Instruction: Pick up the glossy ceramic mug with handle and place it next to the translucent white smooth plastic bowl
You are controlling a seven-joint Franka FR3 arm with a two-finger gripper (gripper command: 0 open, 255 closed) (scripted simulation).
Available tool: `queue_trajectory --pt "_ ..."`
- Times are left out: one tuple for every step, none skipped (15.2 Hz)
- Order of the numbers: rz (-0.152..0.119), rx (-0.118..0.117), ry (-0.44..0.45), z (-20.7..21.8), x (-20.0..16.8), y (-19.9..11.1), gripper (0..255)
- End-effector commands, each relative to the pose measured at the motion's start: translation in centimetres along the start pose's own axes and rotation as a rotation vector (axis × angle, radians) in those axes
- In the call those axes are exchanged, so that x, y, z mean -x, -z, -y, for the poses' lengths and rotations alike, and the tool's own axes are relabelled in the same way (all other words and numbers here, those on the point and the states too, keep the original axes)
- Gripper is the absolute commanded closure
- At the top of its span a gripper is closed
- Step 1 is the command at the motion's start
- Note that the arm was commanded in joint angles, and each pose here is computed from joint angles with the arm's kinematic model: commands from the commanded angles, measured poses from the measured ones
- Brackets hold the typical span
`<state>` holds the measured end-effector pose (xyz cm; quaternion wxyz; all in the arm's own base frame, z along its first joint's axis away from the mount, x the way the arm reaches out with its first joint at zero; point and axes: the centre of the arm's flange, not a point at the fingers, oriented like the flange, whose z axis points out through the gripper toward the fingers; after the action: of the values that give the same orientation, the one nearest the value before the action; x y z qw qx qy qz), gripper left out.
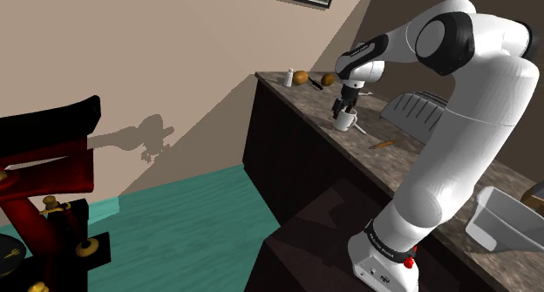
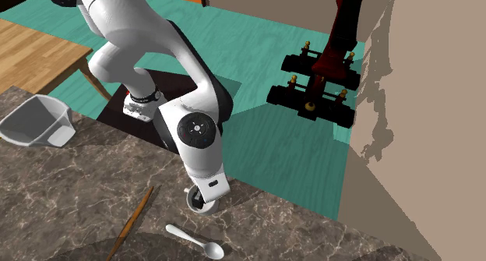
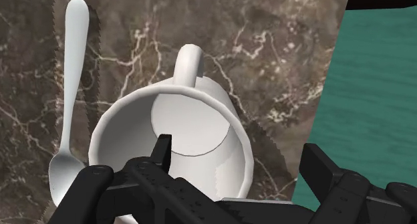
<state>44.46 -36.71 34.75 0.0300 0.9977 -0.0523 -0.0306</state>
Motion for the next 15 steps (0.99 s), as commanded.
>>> queue_trajectory --pt "0.000 0.000 0.000 0.0 0.0 0.0 0" --pt "0.000 0.000 0.000 0.0 0.0 0.0 0" --pt "0.000 0.000 0.000 0.0 0.0 0.0 255" --pt "0.000 0.000 0.000 0.0 0.0 0.0 255" --pt "0.000 0.000 0.000 0.0 0.0 0.0 255" --pt "0.000 0.000 0.000 0.0 0.0 0.0 255" --pt "0.000 0.000 0.000 0.0 0.0 0.0 255" --pt "0.000 0.000 0.000 0.0 0.0 0.0 255" --pt "0.000 0.000 0.000 0.0 0.0 0.0 255" --pt "0.000 0.000 0.000 0.0 0.0 0.0 255" --pt "0.000 0.000 0.000 0.0 0.0 0.0 255" --pt "0.000 0.000 0.000 0.0 0.0 0.0 255" --pt "0.000 0.000 0.000 0.0 0.0 0.5 255" --pt "0.000 0.000 0.000 -0.1 0.1 1.0 255" --pt "0.000 0.000 0.000 -0.1 0.1 1.6 255"
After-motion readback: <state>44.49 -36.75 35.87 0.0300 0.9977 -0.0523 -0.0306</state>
